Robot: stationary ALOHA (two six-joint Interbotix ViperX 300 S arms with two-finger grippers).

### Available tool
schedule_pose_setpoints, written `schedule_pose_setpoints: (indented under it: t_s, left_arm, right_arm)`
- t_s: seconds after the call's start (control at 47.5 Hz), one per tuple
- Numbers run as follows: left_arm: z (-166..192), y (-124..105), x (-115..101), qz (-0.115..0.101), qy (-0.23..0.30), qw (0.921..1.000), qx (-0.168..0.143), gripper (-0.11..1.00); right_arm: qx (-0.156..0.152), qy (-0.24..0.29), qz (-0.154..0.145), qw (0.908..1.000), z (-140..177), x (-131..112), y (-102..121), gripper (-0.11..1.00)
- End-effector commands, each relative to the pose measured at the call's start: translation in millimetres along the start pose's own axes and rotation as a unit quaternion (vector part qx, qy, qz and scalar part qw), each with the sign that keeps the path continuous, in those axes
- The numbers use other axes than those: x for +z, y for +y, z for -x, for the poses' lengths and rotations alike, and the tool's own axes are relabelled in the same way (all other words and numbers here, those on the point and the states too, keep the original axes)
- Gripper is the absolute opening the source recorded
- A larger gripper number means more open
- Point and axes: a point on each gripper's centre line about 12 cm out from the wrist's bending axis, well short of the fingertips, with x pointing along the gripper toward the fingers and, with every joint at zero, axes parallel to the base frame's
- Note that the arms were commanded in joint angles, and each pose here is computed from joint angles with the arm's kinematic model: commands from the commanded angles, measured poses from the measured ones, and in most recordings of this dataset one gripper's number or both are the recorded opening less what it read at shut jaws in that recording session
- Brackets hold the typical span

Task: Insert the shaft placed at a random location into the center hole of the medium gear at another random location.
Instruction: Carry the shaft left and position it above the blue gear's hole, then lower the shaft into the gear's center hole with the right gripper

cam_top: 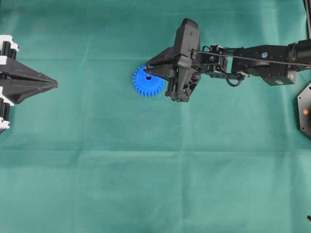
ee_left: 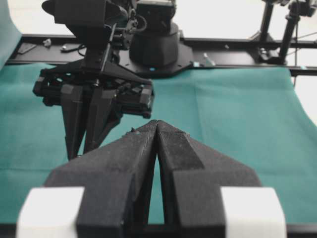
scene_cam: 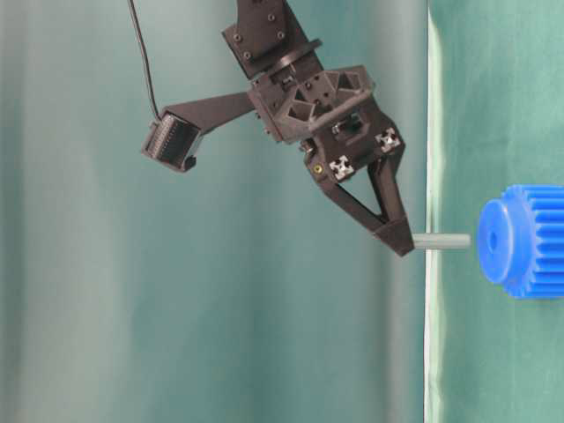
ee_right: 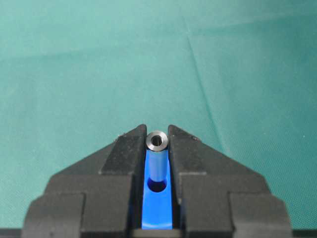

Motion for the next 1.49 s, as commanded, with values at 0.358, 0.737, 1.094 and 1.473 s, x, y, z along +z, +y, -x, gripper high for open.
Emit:
schedule_pose_setpoints:
  t_s: [0.358,0.737,1.094,1.473]
  left_arm:
    - [-2,0,6,0.0,-0.007,1.0,-0.001,0.0]
    - [-1,0,7,0.0,-0.009,1.0,-0.001,0.0]
    - [-2,0,7,0.0,-0.008,1.0,-0.001,0.0]
    - [-2,0,7,0.001,-0.006,1.0,-0.001,0.0]
  right_arm:
    - [0.001,-0.01,-0.002,0.9999,-3,6,1,0.13]
    - [0.0,0.001,-0.002,1.0,-15,-10,0,0.13]
    - [-0.001,0.018,-0.002,0.9998,-27,-25,0,0.13]
    - [-0.001,0.027,-0.003,0.9996,-31,-31,0,0.13]
